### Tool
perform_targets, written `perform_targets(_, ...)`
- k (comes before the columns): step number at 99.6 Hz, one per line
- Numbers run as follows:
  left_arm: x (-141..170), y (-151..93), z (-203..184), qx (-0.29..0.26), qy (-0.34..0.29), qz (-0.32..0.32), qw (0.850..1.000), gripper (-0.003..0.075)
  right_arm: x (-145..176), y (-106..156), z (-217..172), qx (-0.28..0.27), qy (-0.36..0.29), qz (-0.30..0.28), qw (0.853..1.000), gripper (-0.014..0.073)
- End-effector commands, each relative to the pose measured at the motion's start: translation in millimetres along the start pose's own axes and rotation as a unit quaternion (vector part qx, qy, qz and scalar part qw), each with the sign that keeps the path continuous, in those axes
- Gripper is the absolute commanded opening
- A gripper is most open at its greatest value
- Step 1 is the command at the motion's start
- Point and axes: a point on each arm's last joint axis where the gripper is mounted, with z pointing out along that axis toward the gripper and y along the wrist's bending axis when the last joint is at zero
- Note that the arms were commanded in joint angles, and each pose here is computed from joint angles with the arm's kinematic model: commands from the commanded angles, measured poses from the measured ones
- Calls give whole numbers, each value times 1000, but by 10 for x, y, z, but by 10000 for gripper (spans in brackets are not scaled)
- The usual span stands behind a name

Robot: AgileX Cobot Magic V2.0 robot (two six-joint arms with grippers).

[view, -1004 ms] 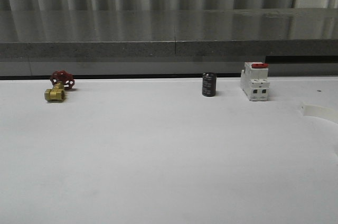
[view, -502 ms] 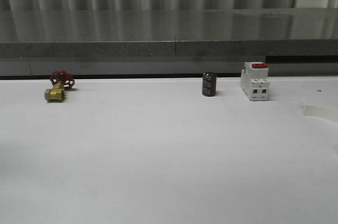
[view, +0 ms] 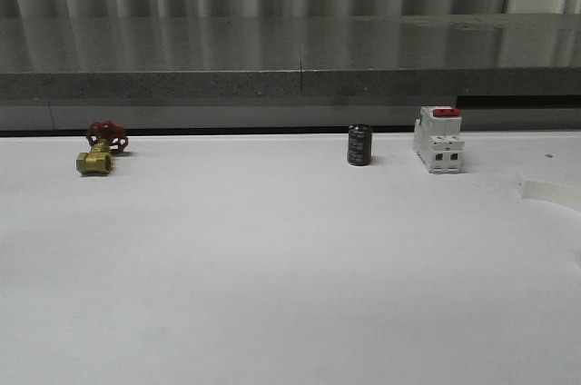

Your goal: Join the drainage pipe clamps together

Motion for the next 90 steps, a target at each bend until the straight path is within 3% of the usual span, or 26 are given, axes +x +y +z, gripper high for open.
perform_targets(1, -176, 17, -102, -4, -53, -3, 999, 618, -144, 26, -34, -10, -60, -5, 998, -69)
perform_targets(36, -430, 62, 161, -6, -47, 2, 999, 618, -144, 26, -34, -10, -60, -5, 998, -69)
perform_targets(90, -388, 99, 534, -11, -11, 13, 1000, 618, -144, 26, -34, -10, -60, -5, 998, -69)
